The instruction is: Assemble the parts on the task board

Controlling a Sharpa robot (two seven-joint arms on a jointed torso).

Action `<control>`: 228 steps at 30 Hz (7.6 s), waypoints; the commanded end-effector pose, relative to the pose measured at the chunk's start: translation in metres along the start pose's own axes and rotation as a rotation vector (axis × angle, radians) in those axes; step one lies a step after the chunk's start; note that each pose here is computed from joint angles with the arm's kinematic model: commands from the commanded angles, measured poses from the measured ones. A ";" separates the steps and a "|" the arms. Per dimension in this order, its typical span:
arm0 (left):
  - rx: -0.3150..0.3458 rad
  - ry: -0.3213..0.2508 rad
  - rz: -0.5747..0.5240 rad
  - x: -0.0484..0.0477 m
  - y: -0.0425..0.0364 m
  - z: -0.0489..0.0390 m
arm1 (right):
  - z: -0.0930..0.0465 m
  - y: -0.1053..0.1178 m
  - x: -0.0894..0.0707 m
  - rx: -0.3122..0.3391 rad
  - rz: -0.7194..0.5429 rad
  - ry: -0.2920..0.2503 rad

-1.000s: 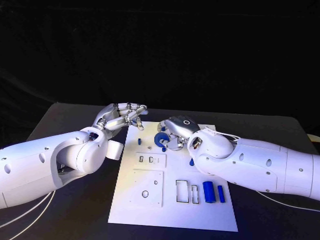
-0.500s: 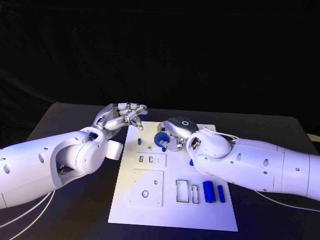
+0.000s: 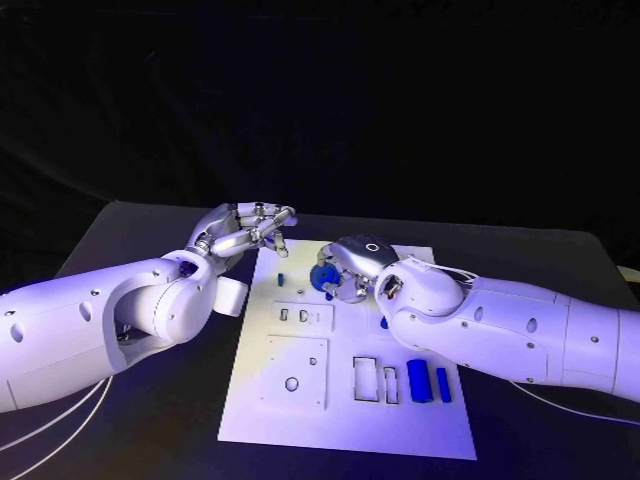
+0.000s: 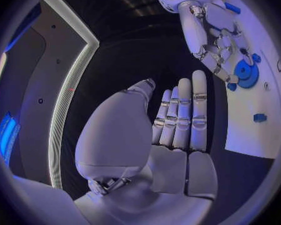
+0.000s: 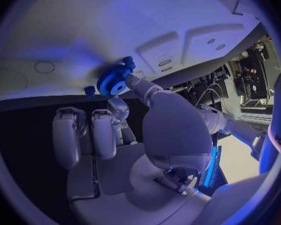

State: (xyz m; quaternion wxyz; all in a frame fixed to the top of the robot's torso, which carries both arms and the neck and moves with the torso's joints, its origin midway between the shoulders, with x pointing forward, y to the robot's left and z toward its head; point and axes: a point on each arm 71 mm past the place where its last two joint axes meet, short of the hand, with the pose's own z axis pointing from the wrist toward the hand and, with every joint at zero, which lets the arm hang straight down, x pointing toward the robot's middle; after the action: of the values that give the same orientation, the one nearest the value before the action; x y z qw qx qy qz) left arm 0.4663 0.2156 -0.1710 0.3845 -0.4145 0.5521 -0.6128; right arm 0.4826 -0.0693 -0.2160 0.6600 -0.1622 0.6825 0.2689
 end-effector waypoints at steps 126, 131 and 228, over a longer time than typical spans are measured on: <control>0.000 0.015 -0.009 0.0016 -0.0003 0.0012 | 0.008 0.012 0.005 -0.055 0.021 -0.084; 0.000 0.013 -0.008 0.0007 -0.0002 0.0012 | 0.007 0.010 0.004 -0.052 0.027 -0.099; 0.000 0.001 -0.003 -0.0053 0.0010 0.0025 | -0.007 -0.044 -0.013 0.079 0.223 -0.120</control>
State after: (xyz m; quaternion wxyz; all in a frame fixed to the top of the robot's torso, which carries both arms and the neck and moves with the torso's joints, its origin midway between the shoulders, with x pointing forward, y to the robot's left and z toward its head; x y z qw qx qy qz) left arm 0.4703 0.2208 -0.1738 0.3879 -0.4197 0.5545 -0.6050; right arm 0.5034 -0.1082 -0.2203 0.6616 -0.0814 0.6929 0.2748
